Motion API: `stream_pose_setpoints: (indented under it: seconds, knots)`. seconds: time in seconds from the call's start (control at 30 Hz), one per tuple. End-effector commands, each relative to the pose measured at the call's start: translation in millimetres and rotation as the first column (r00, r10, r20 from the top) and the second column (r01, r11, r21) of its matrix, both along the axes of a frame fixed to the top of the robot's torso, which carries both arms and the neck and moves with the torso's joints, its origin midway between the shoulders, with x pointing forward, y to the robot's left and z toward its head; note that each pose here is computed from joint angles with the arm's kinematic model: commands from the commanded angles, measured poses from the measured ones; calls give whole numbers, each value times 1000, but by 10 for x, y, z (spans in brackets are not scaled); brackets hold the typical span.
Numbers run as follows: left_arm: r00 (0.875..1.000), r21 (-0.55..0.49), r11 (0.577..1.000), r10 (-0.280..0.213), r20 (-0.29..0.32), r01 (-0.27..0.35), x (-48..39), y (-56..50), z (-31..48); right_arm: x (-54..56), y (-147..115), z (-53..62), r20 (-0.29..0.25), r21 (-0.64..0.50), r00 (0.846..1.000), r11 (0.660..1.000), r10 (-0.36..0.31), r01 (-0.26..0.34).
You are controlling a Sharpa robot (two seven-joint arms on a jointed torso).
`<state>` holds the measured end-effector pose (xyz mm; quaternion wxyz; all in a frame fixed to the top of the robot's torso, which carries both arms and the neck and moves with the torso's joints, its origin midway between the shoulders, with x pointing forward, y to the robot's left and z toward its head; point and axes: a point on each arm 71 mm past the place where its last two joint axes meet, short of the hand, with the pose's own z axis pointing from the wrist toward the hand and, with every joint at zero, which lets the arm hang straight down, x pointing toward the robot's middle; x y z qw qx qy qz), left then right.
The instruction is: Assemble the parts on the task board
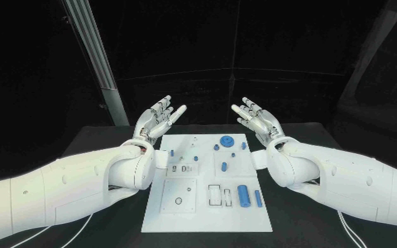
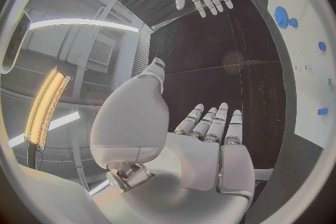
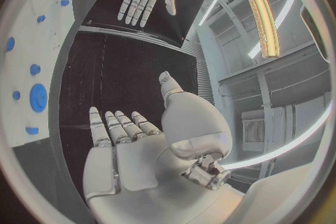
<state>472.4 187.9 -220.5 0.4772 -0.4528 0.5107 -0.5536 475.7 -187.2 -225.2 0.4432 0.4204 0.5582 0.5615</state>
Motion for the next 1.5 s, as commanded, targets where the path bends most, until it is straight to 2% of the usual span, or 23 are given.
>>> stream_pose_setpoints:
  seconds: [0.03,0.23,0.27,0.43,0.53,0.63,0.77,0.93,1.03,1.17,1.23,1.27,1.4,1.5]
  knots:
    - [999,-44,998,-32,42,34,-2,-25,42,-21,121,13,13,-41,981,980,196,-195]
    - [999,-44,998,-32,42,34,-2,-25,42,-17,136,10,11,-55,972,970,237,-236]
    - [999,-64,998,-26,26,27,50,110,17,116,-174,4,86,-161,985,978,148,-133]
    - [999,-66,997,-36,40,39,54,159,32,165,-264,63,137,-234,980,966,143,-108]
    - [997,-61,996,-64,44,66,59,188,57,218,-350,116,163,-287,976,953,142,-91]
    - [994,-50,994,-94,47,96,64,195,89,254,-402,159,178,-345,970,934,163,-94]
    - [991,-35,991,-126,53,128,57,209,146,337,-437,257,213,-463,953,881,217,-97]
    - [987,-32,988,-151,57,153,36,219,234,409,-417,364,227,-604,928,790,294,-102]
    - [986,-53,985,-160,42,162,6,225,279,445,-355,427,223,-707,909,701,352,-98]
    - [984,-88,980,-177,18,178,-34,201,324,477,-254,470,200,-833,889,549,412,-67]
    - [982,-99,977,-188,10,188,-51,180,337,489,-209,477,190,-872,883,487,429,-48]
    - [980,-106,975,-197,4,196,-63,161,343,497,-174,478,184,-896,879,443,441,-34]
    - [976,-119,969,-220,-7,217,-76,104,347,511,-82,477,171,-940,867,342,467,1]
    - [973,-123,966,-230,-12,227,-70,77,343,515,-24,474,166,-957,858,289,486,22]
